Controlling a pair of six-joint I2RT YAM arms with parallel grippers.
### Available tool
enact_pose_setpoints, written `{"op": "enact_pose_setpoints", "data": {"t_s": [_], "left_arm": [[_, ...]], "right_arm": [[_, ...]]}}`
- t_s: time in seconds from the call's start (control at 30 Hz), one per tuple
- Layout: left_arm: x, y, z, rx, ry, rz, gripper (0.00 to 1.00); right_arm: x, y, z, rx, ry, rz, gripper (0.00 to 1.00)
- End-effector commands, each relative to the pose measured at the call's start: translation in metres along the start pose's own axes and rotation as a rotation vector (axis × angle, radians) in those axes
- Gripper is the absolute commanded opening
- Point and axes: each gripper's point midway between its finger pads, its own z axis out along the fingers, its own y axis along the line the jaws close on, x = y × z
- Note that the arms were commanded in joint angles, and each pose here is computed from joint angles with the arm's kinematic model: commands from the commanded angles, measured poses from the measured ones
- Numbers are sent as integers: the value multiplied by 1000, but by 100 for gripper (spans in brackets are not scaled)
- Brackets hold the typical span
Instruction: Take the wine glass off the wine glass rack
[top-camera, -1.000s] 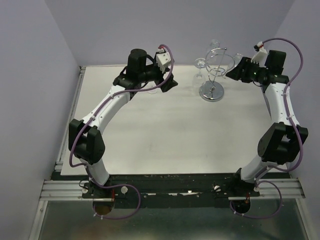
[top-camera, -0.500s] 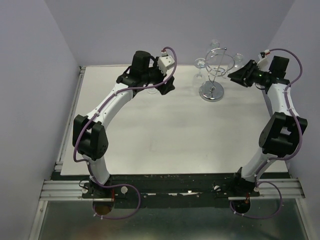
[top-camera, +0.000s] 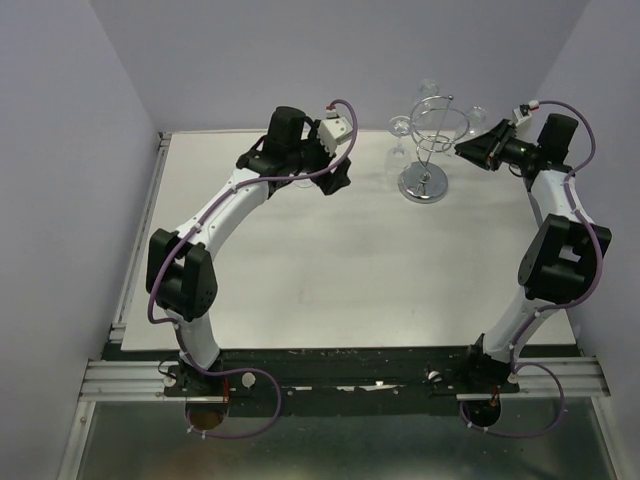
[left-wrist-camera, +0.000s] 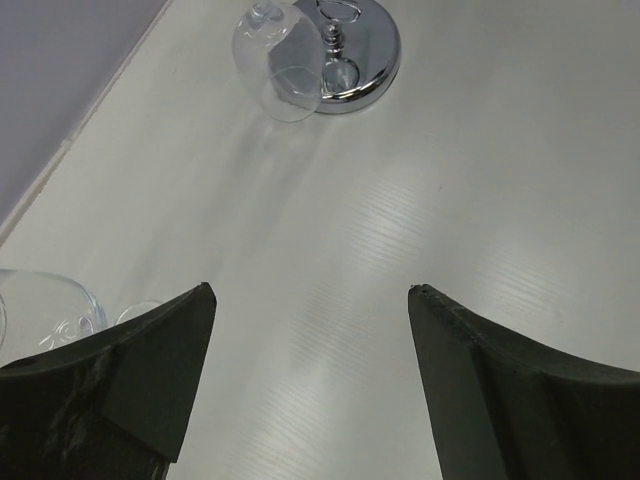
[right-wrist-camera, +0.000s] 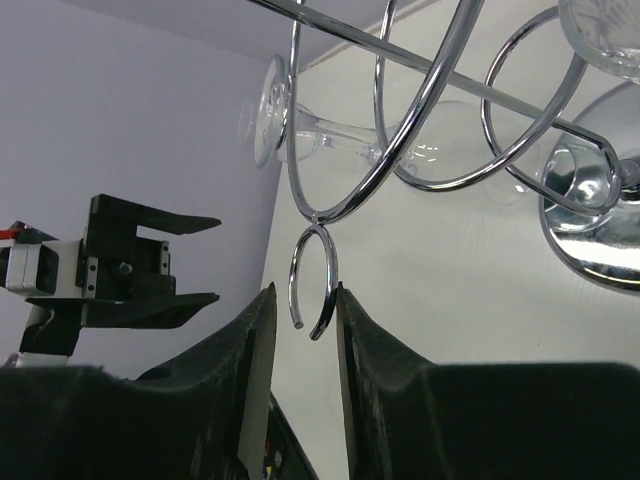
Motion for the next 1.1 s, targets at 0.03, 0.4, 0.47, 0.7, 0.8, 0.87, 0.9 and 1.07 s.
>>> {"op": "enact_pose_setpoints", "data": {"t_s": [0.03, 0.4, 0.47, 0.7, 0.8, 0.87, 0.9, 1.07], "left_arm": [[2, -4, -1, -5, 10, 6, 94], [0, -4, 3, 2, 2, 8, 93], [1, -4, 3, 1, 4, 4, 93], [3, -6, 4, 8, 2, 0, 93], [3, -7, 4, 11, -2, -3, 93], [4, -8, 5, 14, -3, -9, 93], [5, -8, 5, 16, -4, -13, 93], [3, -9, 6, 20, -10, -17, 93]], "right_arm": [[7, 2, 1, -68, 37, 44, 35], [14, 10, -2, -107, 53, 63, 4], [14, 12, -3, -113, 55, 65, 2], [23, 17, -7, -119, 65, 81, 1], [26, 23, -9, -131, 68, 92, 1], [26, 28, -11, -140, 66, 86, 1], [26, 32, -12, -142, 64, 83, 1], [31, 39, -16, -149, 66, 81, 1]]}}
